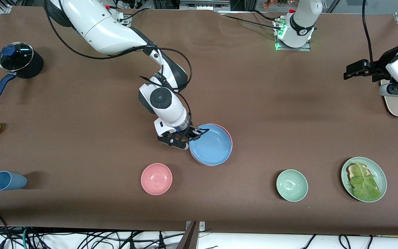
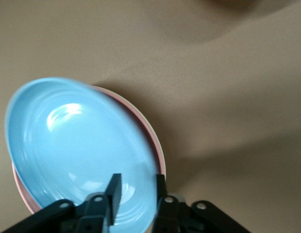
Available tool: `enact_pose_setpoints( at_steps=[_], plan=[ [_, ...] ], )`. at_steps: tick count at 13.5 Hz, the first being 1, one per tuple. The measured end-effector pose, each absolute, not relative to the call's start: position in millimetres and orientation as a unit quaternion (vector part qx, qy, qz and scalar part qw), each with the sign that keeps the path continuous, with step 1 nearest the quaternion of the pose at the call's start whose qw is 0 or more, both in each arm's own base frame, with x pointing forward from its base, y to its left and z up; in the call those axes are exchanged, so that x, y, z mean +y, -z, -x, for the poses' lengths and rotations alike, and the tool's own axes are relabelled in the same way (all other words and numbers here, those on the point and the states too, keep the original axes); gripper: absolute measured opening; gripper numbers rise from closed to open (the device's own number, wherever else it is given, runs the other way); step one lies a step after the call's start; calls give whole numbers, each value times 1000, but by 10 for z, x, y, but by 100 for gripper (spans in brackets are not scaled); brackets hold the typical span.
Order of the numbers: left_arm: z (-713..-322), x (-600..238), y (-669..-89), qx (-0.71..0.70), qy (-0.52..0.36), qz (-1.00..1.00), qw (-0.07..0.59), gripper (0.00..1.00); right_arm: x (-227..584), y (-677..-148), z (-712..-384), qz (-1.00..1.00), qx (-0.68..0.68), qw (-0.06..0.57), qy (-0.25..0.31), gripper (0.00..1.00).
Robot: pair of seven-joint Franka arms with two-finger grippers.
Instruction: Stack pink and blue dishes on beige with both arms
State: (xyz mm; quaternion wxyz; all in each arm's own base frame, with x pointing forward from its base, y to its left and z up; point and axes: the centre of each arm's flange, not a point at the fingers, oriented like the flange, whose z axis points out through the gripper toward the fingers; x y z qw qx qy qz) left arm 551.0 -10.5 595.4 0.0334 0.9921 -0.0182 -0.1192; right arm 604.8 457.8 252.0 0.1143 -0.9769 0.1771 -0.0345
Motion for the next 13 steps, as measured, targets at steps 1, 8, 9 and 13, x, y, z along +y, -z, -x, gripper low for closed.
enact_pose_setpoints(
  at_steps=[1, 8, 9, 13],
  plan=[
    [-5510, -114, -5954, -19, 119, -992, 33, 100, 4575, -2530, -6057, 978, 173, 111, 40, 41],
    [-5511, -107, -5954, -19, 119, -992, 33, 100, 4121, -2711, -6326, 988, 140, 53, 31, 89],
    [-5511, -107, -5954, -18, 119, -992, 33, 100, 3953, -2819, -6408, 990, 131, 43, 29, 98],
    [-5516, -97, -5936, -18, 119, -992, 31, 100, 3305, -3250, -6599, 994, 108, -4, 8, 100]
  ],
)
